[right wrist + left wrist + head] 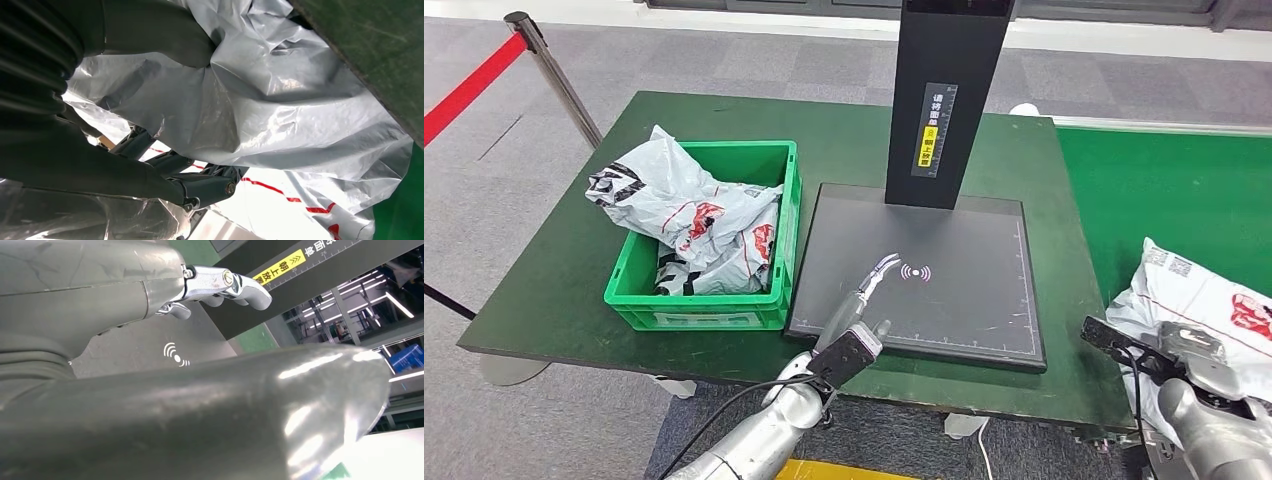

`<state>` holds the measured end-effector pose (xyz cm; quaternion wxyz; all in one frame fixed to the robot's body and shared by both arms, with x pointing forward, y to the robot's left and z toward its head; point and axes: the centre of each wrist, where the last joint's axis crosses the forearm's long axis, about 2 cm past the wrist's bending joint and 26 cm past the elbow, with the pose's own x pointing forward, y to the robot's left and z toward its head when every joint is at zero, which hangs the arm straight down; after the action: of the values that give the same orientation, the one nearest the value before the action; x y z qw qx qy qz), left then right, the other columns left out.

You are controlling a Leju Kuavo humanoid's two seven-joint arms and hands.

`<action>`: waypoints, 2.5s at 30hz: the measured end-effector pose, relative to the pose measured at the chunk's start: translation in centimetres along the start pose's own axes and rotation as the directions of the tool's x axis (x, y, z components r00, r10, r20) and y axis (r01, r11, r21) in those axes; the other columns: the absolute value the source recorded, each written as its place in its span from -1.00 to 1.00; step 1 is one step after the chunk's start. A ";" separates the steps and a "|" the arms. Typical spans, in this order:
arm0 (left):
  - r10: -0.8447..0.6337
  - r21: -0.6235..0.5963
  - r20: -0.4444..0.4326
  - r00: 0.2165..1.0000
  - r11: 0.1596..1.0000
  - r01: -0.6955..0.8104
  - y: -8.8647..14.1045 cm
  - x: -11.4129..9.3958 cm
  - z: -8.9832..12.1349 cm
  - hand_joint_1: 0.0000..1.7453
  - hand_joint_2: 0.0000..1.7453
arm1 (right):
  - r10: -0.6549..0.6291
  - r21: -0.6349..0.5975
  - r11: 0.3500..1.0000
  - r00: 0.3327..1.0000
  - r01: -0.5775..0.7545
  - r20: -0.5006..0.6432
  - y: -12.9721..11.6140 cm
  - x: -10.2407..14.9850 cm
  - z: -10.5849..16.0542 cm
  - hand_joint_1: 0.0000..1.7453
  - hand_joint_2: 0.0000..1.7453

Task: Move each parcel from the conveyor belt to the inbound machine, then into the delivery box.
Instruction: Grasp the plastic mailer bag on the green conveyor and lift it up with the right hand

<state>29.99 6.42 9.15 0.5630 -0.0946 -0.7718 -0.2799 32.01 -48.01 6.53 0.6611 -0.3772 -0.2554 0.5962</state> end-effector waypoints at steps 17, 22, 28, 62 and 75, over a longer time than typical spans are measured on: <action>0.000 0.000 -0.003 1.000 1.000 0.000 0.0 0.0 0.0 -1.00 -1.00 | -0.001 -0.003 1.000 1.000 0.001 0.003 0.0 0.0 0.1 1.00 1.00; 0.000 0.000 -0.003 1.000 1.000 0.000 0.0 0.0 0.0 -1.00 -1.00 | -0.001 -0.003 1.000 1.000 0.001 0.003 0.0 0.0 0.1 1.00 1.00; 0.000 0.000 -0.003 1.000 1.000 0.000 0.0 0.0 0.0 -1.00 -1.00 | -0.002 -0.003 1.000 1.000 0.002 0.003 -0.1 0.0 0.1 1.00 1.00; -0.072 0.027 -0.020 0.997 0.997 0.072 -0.2 -0.8 1.5 -1.00 -1.00 | -0.491 -0.401 0.683 0.790 0.611 0.368 2.8 10.8 3.8 1.00 1.00; -0.069 0.021 -0.031 0.997 0.997 0.070 -0.2 -0.9 1.6 -1.00 -1.00 | -0.420 -0.531 0.671 0.855 0.518 0.304 1.2 10.9 4.4 -1.00 1.00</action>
<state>28.89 7.24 7.89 0.5654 -0.0572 -0.7692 -0.2923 29.52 -36.47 6.94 0.6171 -0.4388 -0.5683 0.3221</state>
